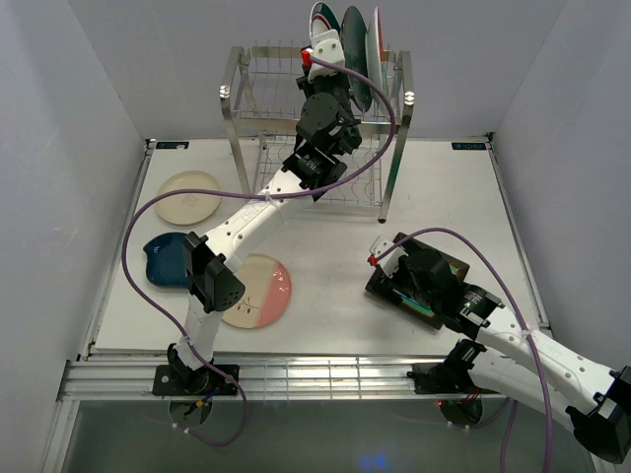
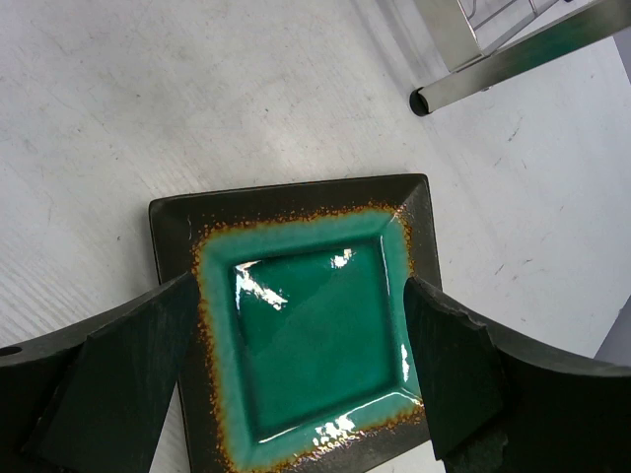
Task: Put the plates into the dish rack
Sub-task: Insert the plate into the dish rack.
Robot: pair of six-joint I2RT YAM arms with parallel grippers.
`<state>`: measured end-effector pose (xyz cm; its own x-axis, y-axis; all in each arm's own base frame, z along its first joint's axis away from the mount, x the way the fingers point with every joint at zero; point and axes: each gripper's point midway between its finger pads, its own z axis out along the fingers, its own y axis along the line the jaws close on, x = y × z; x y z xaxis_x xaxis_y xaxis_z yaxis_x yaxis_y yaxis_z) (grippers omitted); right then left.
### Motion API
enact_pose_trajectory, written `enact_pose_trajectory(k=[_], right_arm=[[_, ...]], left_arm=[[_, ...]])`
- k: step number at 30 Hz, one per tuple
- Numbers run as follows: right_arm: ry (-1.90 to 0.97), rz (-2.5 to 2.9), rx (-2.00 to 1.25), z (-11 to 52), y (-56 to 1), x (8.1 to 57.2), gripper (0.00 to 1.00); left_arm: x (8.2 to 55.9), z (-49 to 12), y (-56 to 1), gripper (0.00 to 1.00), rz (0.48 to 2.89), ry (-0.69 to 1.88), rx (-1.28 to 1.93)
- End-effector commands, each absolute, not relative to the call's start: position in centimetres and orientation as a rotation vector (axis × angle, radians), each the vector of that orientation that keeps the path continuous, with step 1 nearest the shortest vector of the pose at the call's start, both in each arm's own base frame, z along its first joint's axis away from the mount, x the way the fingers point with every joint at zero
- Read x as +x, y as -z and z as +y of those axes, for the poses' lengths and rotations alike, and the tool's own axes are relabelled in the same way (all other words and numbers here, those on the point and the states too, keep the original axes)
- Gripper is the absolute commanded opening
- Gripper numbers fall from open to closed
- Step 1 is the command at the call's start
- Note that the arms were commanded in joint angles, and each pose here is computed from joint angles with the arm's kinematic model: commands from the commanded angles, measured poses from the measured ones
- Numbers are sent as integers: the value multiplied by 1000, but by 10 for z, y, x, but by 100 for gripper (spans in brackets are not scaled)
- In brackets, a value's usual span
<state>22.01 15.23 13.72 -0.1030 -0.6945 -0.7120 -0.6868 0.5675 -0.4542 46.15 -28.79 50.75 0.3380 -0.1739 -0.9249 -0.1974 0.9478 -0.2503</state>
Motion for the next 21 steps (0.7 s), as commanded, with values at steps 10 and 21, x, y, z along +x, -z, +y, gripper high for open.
enact_pose_trajectory(k=[10, 21], right_arm=[[-7, 1782, -1090, 156, -146, 223, 90], [-7, 1780, -1088, 157, -147, 223, 90]], left_arm=[[447, -308, -544, 0, 1085, 73, -296], [441, -310, -542, 0, 1018, -67, -238]])
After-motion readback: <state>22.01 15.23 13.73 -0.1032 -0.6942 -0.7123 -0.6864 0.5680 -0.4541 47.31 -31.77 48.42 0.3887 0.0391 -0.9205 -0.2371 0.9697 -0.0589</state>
